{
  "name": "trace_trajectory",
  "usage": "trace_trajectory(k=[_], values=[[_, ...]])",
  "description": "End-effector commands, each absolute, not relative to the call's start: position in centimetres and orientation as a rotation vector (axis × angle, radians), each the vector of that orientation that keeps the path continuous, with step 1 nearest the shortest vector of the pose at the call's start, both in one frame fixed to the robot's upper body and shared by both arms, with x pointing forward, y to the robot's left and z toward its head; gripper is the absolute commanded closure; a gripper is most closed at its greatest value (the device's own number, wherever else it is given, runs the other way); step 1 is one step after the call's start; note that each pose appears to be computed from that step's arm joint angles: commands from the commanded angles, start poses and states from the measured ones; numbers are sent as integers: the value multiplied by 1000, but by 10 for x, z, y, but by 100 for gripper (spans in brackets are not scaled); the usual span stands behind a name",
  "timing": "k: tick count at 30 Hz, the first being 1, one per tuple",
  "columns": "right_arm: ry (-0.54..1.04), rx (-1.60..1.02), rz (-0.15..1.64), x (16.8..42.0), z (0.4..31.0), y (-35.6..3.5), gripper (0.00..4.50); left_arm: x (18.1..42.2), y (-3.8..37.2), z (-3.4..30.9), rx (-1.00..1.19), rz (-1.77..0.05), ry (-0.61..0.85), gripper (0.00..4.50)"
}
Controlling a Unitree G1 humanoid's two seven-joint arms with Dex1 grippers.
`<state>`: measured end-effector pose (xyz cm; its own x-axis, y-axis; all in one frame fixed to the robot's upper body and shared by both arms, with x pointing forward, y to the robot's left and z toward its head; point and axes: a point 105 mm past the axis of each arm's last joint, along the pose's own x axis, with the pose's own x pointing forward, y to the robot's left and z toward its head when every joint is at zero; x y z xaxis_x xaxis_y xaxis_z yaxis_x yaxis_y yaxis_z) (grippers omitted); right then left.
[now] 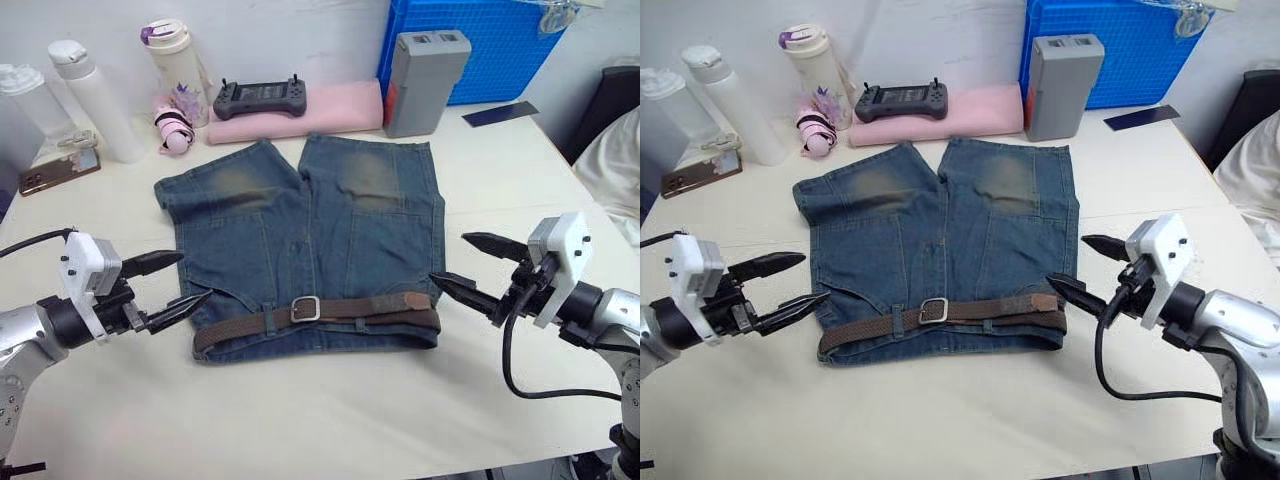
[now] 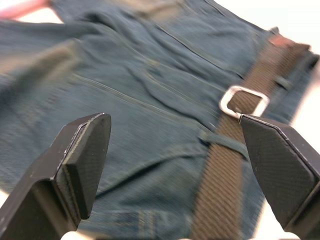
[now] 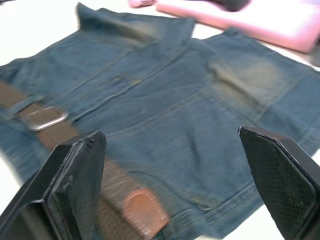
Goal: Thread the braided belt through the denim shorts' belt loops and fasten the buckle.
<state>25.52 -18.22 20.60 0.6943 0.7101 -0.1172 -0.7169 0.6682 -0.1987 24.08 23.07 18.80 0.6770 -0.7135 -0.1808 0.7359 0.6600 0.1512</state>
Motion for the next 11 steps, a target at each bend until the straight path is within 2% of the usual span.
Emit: trace_trajectory(k=[1, 11], values=[[28, -206, 746, 264, 209, -185, 0, 245, 219, 195, 187, -798, 31, 3], [62, -208, 733, 264, 203, -185, 0, 247, 211, 193, 149, -798, 17, 3]])
